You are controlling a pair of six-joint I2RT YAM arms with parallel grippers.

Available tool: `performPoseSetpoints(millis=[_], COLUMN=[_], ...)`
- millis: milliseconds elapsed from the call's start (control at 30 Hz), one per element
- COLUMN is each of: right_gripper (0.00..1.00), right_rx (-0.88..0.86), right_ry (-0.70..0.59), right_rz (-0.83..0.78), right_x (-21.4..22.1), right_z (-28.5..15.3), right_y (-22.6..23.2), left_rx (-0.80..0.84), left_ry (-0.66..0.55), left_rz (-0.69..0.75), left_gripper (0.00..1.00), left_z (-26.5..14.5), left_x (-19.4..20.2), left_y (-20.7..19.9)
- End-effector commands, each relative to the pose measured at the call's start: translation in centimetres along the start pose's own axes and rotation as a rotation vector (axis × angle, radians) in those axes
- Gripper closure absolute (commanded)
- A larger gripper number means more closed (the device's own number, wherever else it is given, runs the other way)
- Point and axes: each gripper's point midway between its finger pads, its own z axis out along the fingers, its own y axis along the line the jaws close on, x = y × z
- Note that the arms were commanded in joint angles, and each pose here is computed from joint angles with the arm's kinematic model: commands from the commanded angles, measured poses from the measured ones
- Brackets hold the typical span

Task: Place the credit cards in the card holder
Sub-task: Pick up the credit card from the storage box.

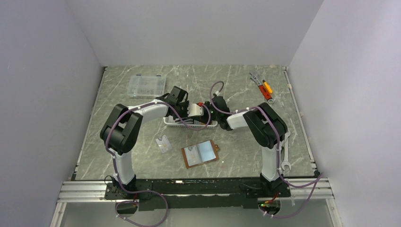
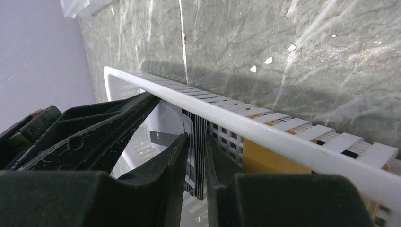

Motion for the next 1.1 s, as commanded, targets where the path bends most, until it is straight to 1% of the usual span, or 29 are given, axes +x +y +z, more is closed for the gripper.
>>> performPoseSetpoints(millis=[0,67,133,167,367,500,667,833,1067], right_gripper=[0.81,0.87,0.97,1.00,1.00,1.00,1.00,1.00,1.00], right_rx=[-0.107,-0.111,-0.115,-0.115,-0.127,-0.112,-0.069,-0.038,-0.056], right_ry=[0.029,0.023,0.014,0.003,-0.054,-0.072,-0.098,-0.114,-0.129], right_rz=[0.040,0.046,0.053,0.054,0.029,-0.002,-0.077,-0.152,-0.229], right_x=[0.4,0.3,0.1,-0.2,-1.7,-2.3,-3.1,-3.7,-4.5], right_z=[0.1,0.1,-0.1,-0.3,-1.7,-2.7,-3.7,-4.5,-5.4], right_y=[1.7,1.7,1.6,1.6,2.2,2.3,2.3,2.8,4.6], left_rx=[0.181,0.182,0.183,0.183,0.182,0.158,0.121,0.083,0.039], left_ry=[0.067,0.068,0.067,0.066,0.044,0.012,-0.023,-0.033,-0.053], left_rz=[-0.044,-0.042,-0.043,-0.042,-0.057,-0.078,-0.096,-0.103,-0.124], left_gripper=[1.00,1.00,1.00,1.00,1.00,1.00,1.00,1.00,0.99], left_z=[0.5,0.5,0.5,0.5,-0.3,-1.6,-3.4,-4.8,-6.6], left_x=[2.4,2.5,2.4,2.4,1.5,0.4,-0.9,-1.5,-2.0], left_y=[-5.3,-5.3,-5.3,-5.3,-4.6,-3.3,-1.2,0.4,1.9])
